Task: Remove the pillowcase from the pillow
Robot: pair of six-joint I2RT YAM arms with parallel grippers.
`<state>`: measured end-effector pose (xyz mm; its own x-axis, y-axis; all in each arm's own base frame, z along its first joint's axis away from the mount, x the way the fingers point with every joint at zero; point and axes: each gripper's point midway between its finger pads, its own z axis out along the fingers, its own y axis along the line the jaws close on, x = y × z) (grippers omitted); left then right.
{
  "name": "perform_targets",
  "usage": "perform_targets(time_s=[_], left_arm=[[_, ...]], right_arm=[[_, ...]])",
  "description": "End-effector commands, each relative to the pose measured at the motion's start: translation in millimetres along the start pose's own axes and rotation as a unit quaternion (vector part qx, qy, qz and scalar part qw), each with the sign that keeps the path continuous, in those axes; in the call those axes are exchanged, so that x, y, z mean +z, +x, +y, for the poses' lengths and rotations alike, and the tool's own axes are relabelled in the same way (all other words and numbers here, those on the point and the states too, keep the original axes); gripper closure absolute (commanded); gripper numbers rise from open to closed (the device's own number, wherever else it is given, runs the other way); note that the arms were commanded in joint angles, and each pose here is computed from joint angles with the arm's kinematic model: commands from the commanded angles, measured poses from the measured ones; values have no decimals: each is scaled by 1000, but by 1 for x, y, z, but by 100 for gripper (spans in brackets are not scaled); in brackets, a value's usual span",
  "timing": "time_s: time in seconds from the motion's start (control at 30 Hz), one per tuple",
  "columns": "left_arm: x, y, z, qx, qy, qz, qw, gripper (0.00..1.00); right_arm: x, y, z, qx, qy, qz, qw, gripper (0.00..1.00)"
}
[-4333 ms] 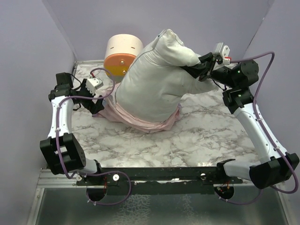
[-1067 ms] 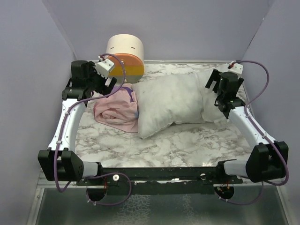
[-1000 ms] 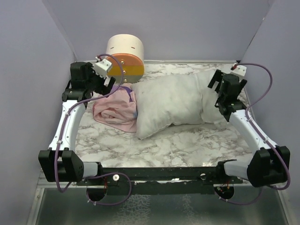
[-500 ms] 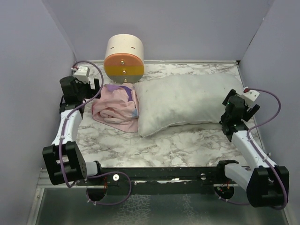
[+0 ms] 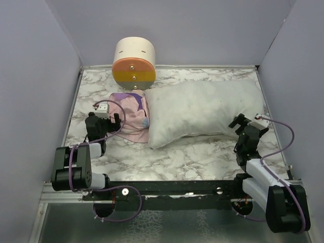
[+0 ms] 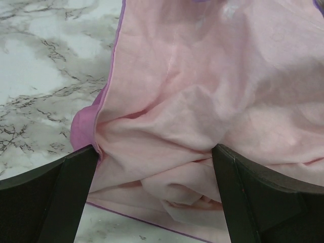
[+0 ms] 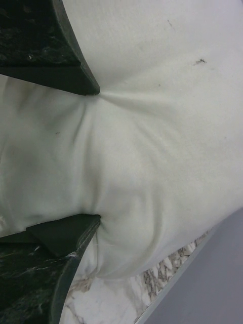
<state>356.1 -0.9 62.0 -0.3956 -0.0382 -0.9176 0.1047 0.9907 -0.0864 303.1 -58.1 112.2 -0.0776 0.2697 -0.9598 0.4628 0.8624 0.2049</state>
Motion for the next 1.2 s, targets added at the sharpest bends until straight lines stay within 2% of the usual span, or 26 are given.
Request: perform_targets(time_s=[0.0,0.13,0.2,0.27,0.37,0.4,0.5,0.53,0.63,1.17], left_arm=[[-1,-55,5,50,-39,-165,984,1],[-2,-32,11,51,-61,-175,981,1],[-8,-35,11,50,-68,-211,974,1],[-5,-28,11,52,-76,-182,979,1],[2,-32,19,39,-98,-182,978,1],[7,-29,20,34,-102,-166,980,1],[19,-23,28,32,-131,-133,982,1],[21,-23,26,39,-133,-129,982,1],[21,-23,25,39,-133,-130,982,1],[19,-24,25,40,-132,-132,982,1]], right_arm=[[3,-14,29,-4,-82,-51,995,1],[12,-8,34,-14,-93,-60,994,1],[17,-7,45,-25,-117,-67,991,1],[21,-7,56,-35,-142,-76,986,1],[27,2,68,-56,-175,-77,980,1],[28,2,74,-67,-191,-85,976,1],[23,23,104,-122,-284,-64,949,1],[26,21,110,-125,-294,-79,944,1],[37,35,114,-144,-281,-38,948,1],[31,30,117,-142,-292,-58,944,1]])
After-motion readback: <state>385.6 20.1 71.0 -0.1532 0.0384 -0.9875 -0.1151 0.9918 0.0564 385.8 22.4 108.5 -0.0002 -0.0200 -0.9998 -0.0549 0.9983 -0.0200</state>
